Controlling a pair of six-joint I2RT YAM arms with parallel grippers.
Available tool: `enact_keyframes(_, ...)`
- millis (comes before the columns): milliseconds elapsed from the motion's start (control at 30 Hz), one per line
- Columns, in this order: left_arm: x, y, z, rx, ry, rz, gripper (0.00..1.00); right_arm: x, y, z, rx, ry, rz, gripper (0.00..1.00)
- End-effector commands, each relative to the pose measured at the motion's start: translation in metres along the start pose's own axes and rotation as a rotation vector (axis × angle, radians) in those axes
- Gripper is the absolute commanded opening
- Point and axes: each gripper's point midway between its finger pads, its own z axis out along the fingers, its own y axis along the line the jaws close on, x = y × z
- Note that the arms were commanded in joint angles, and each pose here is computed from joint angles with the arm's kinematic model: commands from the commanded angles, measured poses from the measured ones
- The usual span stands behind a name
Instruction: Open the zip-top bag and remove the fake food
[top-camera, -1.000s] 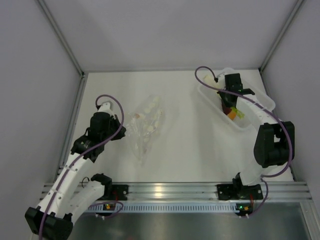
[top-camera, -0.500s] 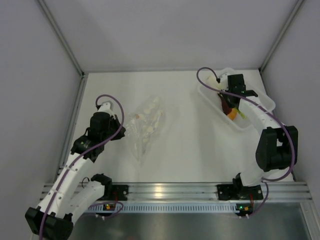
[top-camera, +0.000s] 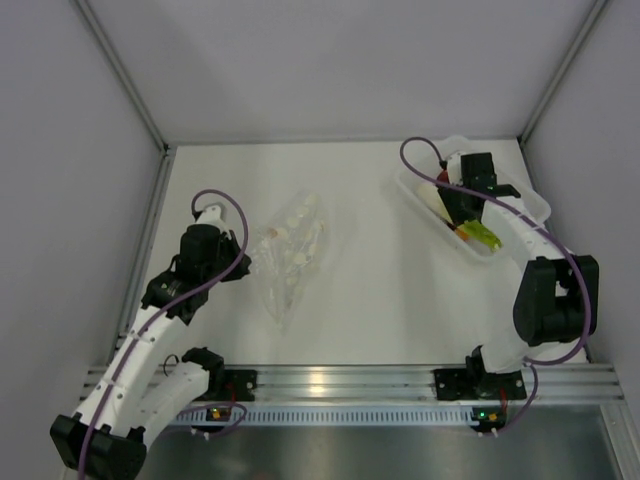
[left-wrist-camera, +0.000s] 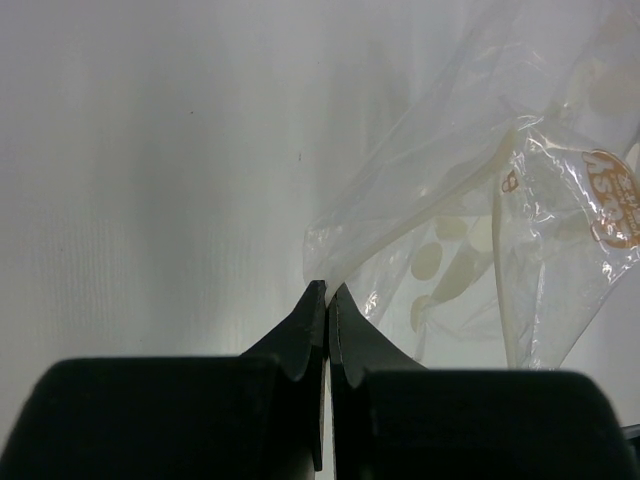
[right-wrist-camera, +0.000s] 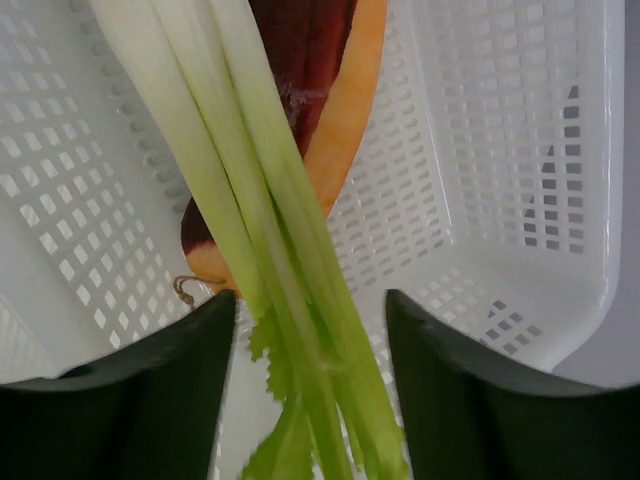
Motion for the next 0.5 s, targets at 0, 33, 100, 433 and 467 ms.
enact_keyframes(0,-0.021,-0.007,-0.010,0.017,-0.056,0.001,0.00,-0.021,-0.020,-0.019,0.052,-0.092,0.067,0.68)
enact_keyframes(33,-0.022,-0.007,-0.011,0.020,-0.058,-0.002,0.00,-0.027,-0.022,-0.023,0.058,-0.117,0.088,0.92)
enact_keyframes(100,-0.023,-0.008,-0.011,0.018,-0.061,-0.007,0.00,-0.038,-0.027,-0.037,0.068,-0.173,0.118,0.99)
enact_keyframes(433,-0.052,-0.001,-0.009,-0.079,-0.123,-0.063,0.00,-0.079,-0.052,-0.147,0.099,-0.520,0.598,0.99)
enact_keyframes(467,-0.056,0.000,-0.009,-0.091,-0.133,-0.066,0.00,-0.078,-0.051,-0.155,0.085,-0.543,0.632,1.00)
